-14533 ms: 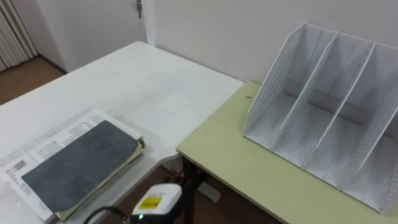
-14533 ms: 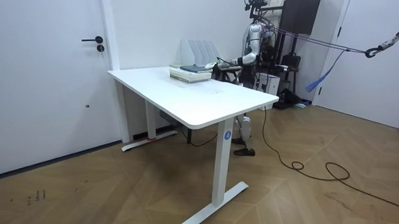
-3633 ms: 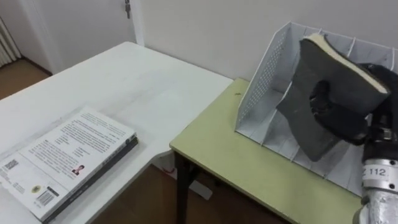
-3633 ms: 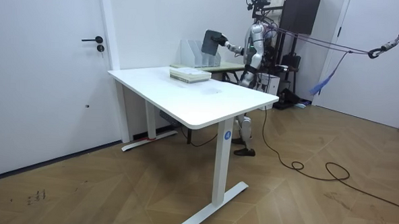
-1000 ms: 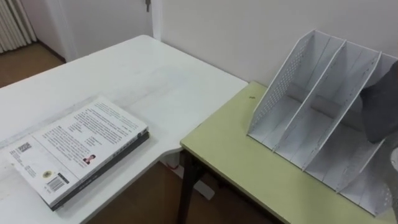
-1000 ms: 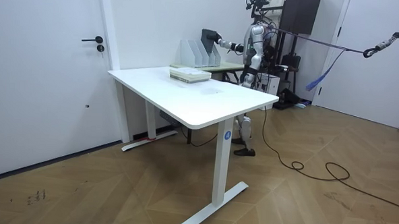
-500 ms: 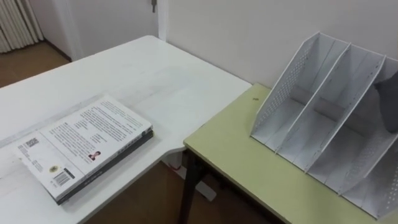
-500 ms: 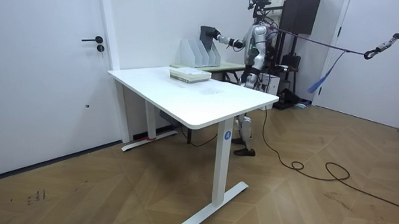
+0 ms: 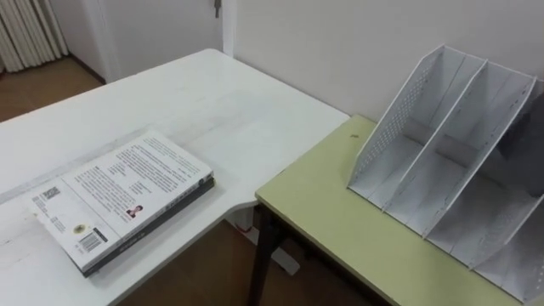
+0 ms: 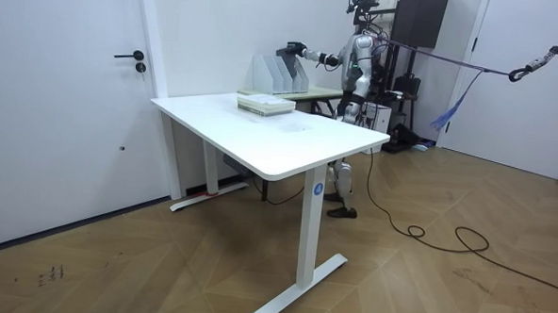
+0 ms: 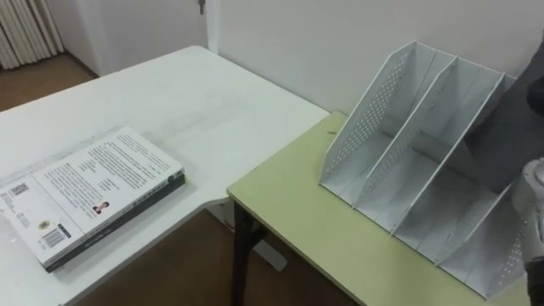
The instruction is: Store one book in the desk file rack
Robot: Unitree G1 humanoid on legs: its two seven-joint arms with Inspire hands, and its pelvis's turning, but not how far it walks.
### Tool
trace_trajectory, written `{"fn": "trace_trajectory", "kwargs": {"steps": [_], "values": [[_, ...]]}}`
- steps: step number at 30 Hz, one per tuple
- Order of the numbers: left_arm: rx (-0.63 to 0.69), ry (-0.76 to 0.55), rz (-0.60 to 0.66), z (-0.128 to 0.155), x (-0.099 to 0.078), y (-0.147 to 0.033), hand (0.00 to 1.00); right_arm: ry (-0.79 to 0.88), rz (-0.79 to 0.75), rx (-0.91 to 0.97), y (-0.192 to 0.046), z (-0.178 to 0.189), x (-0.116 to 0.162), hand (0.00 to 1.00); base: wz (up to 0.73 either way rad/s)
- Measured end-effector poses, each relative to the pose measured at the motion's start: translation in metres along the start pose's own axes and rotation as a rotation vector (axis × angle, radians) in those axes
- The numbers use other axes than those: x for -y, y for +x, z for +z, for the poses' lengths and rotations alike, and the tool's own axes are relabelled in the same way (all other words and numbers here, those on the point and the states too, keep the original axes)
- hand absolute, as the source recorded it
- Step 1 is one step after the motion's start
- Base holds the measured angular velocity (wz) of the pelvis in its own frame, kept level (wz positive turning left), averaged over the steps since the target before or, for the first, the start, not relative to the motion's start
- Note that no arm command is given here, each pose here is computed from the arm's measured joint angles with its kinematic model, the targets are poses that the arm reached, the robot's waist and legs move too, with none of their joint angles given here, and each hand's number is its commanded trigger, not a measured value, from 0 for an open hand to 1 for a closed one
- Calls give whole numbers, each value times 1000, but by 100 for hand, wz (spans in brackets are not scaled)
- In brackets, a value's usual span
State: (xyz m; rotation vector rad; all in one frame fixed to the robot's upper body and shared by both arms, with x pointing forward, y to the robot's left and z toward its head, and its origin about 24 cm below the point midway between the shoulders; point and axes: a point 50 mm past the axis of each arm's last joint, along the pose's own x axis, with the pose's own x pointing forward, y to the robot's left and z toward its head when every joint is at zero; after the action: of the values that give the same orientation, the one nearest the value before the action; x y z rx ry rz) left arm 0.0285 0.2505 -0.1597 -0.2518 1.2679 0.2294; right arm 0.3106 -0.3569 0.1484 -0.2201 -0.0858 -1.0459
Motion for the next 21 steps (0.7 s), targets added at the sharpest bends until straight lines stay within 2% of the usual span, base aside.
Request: {"fn": "trace_trajectory", "kwargs": {"steps": [8,21], "values": [[-4,5,12,1,-4,-1,0,22,-21,20,9,13,7,0,0],[-5,9,43,1,-9,-2,0,21,-26,22,10,14,8,0,0]]}}
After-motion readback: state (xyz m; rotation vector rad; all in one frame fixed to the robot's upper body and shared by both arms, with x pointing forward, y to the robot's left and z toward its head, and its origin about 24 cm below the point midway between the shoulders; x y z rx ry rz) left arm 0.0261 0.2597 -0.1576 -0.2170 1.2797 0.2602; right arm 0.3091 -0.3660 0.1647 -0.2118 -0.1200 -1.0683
